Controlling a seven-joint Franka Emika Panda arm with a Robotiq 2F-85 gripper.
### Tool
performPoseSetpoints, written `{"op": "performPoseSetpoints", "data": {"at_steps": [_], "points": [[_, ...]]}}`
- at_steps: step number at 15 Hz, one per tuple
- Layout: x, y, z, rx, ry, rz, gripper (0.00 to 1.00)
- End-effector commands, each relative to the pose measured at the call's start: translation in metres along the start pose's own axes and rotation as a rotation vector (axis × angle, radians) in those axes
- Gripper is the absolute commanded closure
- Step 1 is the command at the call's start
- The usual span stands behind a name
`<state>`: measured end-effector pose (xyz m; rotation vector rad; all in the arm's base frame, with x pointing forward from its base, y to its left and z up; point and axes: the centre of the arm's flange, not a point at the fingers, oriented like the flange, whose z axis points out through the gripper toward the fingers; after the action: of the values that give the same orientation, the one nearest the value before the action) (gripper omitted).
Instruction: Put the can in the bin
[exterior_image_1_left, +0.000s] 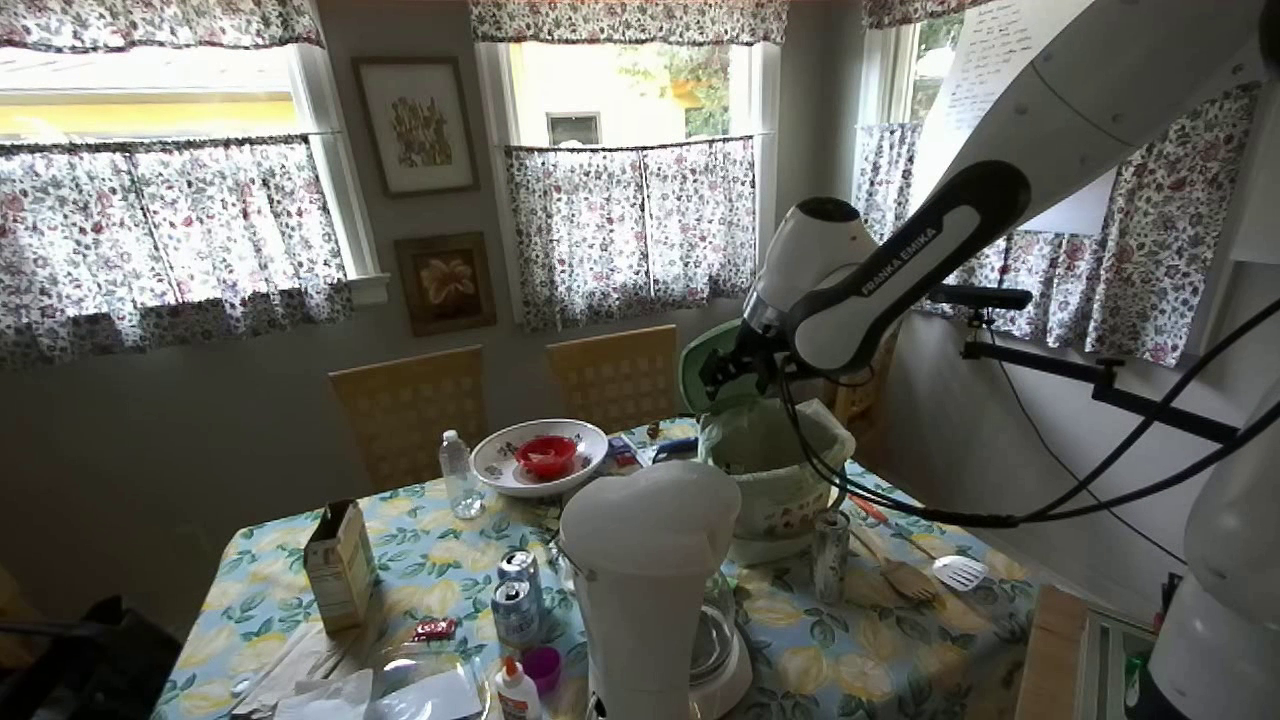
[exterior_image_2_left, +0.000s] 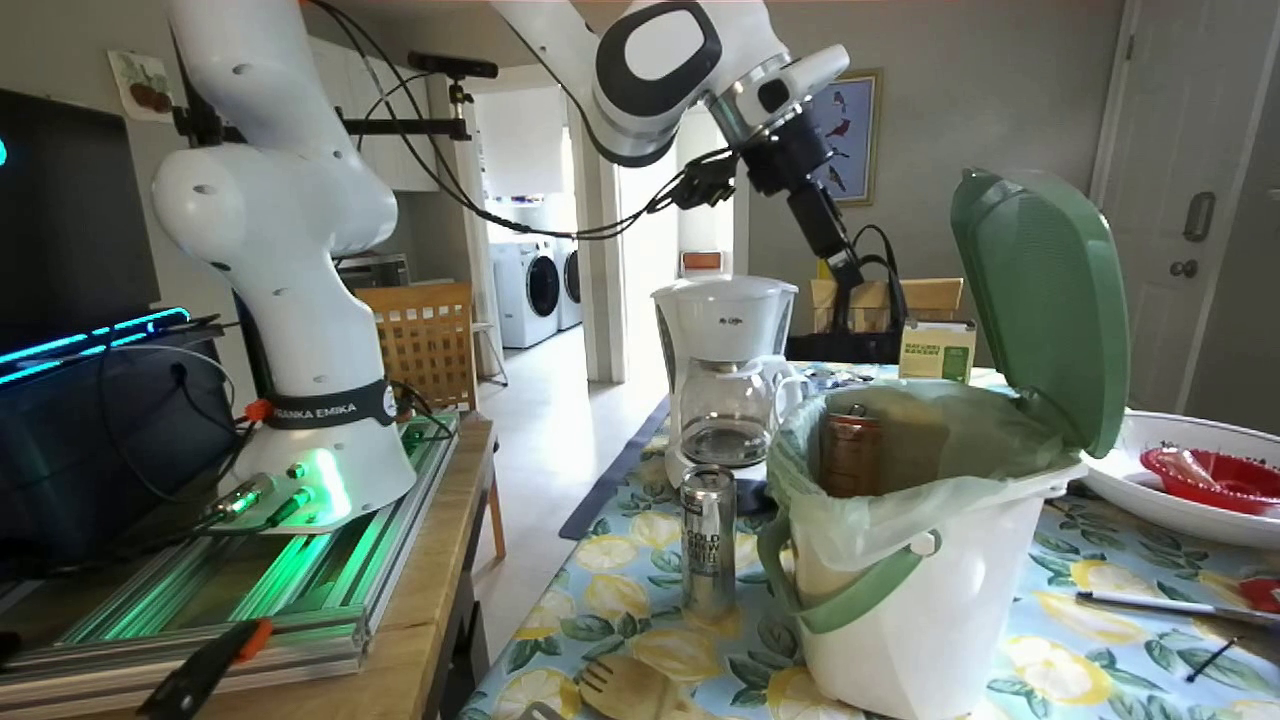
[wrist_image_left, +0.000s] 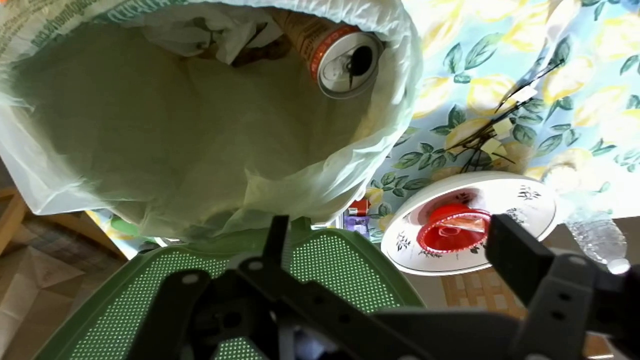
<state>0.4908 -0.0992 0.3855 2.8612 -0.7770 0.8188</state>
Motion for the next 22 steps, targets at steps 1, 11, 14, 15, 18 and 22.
{"op": "performPoseSetpoints", "data": {"at_steps": [1,11,14,15,18,22], "points": [[0.000,-0.004,-0.018,-0.013,0.023,0.056,0.00],[0.029,0.017,-0.071,-0.110,0.108,0.537,0.00],[0.040,0.034,-0.073,-0.095,0.144,0.677,0.00],[0.043,0.039,-0.072,-0.089,0.156,0.712,0.00],[0.050,0.052,-0.073,-0.079,0.186,0.805,0.00],[0.058,0.064,-0.081,-0.053,0.245,0.916,0.00]]}}
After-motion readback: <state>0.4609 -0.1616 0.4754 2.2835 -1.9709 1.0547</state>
